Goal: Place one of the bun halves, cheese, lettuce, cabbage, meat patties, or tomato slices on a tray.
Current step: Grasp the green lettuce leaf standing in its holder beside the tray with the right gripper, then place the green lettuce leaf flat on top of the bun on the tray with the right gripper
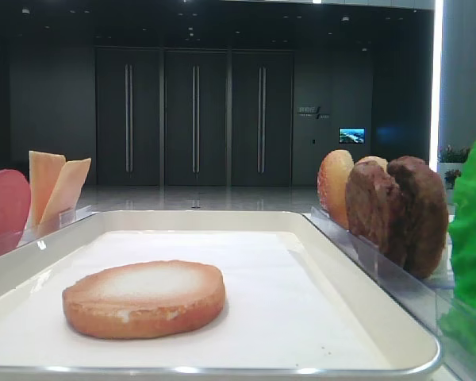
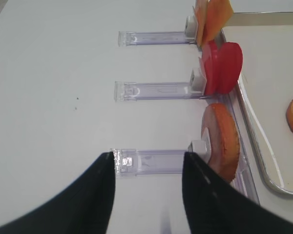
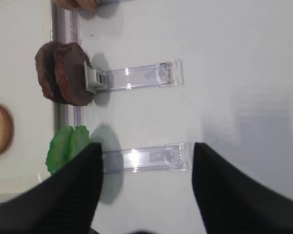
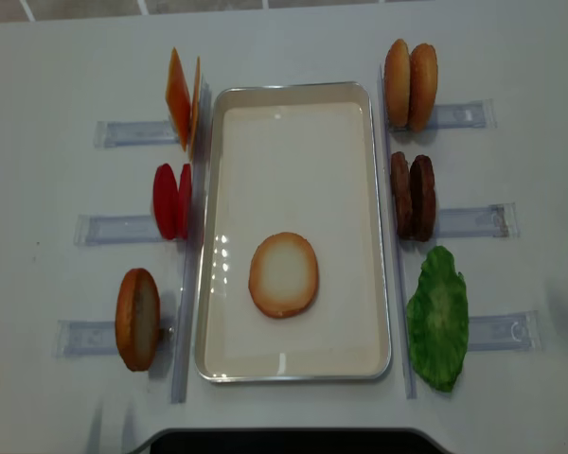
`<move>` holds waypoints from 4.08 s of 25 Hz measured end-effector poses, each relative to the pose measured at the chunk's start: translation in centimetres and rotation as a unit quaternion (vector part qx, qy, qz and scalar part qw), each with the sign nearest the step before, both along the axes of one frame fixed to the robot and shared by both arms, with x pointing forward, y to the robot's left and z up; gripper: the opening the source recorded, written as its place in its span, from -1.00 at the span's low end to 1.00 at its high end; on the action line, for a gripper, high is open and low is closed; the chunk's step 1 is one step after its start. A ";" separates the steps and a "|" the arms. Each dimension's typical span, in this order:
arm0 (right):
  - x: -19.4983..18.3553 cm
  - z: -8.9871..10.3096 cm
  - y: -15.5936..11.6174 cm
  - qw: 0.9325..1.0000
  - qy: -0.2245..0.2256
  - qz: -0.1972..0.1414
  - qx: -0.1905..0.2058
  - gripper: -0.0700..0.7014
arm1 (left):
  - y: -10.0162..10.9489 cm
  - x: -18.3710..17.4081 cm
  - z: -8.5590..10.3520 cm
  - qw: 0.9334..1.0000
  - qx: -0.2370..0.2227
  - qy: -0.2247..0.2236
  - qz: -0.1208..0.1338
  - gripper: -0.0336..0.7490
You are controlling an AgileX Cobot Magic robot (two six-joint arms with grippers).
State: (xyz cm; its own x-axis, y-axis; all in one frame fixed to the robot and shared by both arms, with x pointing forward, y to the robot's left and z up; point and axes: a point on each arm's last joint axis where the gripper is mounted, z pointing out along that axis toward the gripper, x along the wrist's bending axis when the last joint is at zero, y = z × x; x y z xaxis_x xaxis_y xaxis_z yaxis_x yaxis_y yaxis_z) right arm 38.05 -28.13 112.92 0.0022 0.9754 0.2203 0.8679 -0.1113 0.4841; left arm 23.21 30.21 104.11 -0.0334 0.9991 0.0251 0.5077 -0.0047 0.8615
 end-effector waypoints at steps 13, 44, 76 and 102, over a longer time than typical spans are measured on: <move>-4.9 -2.8 1.5 0.998 0.014 0.005 0.057 0.16 | 0.0 0.0 0.0 1.000 0.000 0.000 0.000 -0.03; 0.3 -8.4 9.1 0.985 0.134 0.103 0.040 0.23 | 0.0 0.0 0.0 1.000 0.000 0.000 0.000 -0.03; 1.5 -11.5 10.8 0.979 0.155 0.131 0.027 -0.06 | 0.0 0.0 0.0 1.000 0.000 0.000 0.000 -0.03; 0.4 -8.0 10.3 0.978 0.152 0.132 0.044 -0.75 | 0.0 0.0 0.0 1.000 0.000 0.000 0.000 -0.03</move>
